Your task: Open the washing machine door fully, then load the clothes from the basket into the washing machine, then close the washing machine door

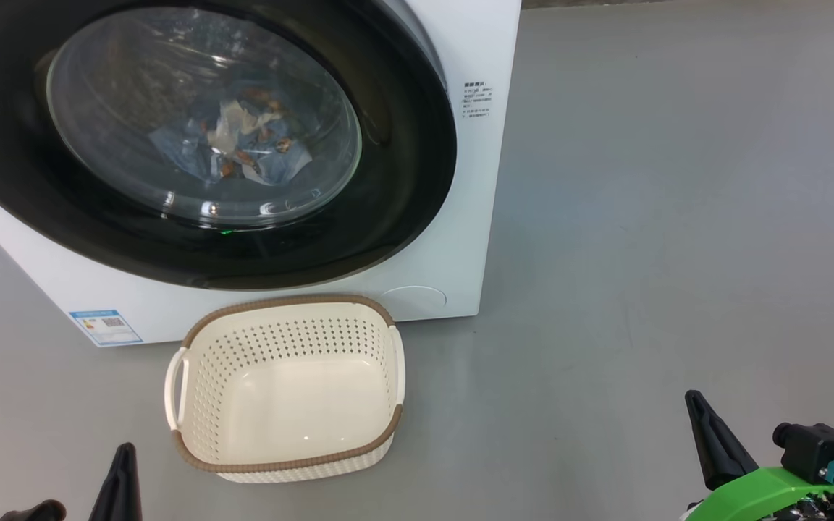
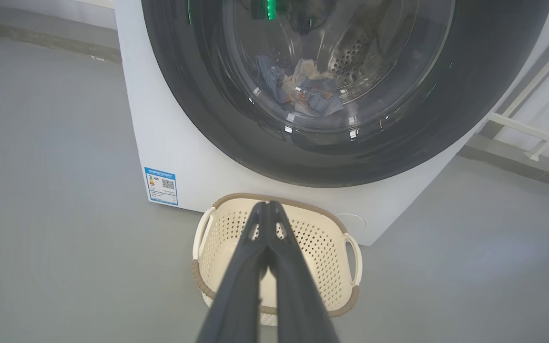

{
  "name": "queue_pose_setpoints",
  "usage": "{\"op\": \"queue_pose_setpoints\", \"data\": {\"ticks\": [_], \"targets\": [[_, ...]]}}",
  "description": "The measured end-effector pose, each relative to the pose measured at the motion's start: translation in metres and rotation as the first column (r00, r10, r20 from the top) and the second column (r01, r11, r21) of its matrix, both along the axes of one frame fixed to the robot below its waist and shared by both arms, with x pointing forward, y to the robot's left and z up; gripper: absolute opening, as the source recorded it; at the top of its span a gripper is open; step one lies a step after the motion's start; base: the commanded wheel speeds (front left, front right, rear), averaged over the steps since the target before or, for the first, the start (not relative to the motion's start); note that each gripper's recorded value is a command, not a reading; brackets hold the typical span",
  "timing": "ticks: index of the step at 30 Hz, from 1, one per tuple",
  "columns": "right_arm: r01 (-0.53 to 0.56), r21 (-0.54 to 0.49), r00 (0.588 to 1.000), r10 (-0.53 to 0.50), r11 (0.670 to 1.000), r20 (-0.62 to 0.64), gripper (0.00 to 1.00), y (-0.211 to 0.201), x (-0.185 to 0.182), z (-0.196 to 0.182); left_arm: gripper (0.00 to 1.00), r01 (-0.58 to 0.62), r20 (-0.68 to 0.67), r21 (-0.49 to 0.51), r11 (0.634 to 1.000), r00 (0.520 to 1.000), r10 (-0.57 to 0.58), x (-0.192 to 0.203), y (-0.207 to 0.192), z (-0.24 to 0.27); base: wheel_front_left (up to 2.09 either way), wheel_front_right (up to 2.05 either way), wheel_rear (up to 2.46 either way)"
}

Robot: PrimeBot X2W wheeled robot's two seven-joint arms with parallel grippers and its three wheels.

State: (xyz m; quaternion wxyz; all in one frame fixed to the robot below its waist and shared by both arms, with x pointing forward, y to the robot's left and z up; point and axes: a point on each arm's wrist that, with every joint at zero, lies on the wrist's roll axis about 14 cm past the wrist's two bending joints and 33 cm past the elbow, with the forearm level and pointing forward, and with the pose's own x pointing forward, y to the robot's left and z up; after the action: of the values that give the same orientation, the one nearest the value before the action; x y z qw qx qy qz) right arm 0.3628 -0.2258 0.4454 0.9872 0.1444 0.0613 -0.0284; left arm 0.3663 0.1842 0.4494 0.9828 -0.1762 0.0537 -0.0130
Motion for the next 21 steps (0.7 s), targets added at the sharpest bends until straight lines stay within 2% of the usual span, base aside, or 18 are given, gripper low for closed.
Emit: {"op": "queue_pose_setpoints", "data": {"ticks": [10, 21], "targets": [[0.025, 0.088, 1.000, -0.024, 0.996, -0.003, 0.00, -0.0003, 0.0014, 0.0011, 0.00, -0.029, -0.022, -0.086, 0.996, 0.999, 0.028, -0.0011, 0.0032, -0.0018, 0.00, 0.00, 0.00], [0.065, 0.212, 0.998, -0.065, 0.975, -0.006, 0.00, -0.0033, 0.0030, 0.0038, 0.00, -0.067, -0.047, -0.200, 0.977, 0.997, 0.059, -0.0025, 0.0070, -0.0029, 0.00, 0.00, 0.00]]}}
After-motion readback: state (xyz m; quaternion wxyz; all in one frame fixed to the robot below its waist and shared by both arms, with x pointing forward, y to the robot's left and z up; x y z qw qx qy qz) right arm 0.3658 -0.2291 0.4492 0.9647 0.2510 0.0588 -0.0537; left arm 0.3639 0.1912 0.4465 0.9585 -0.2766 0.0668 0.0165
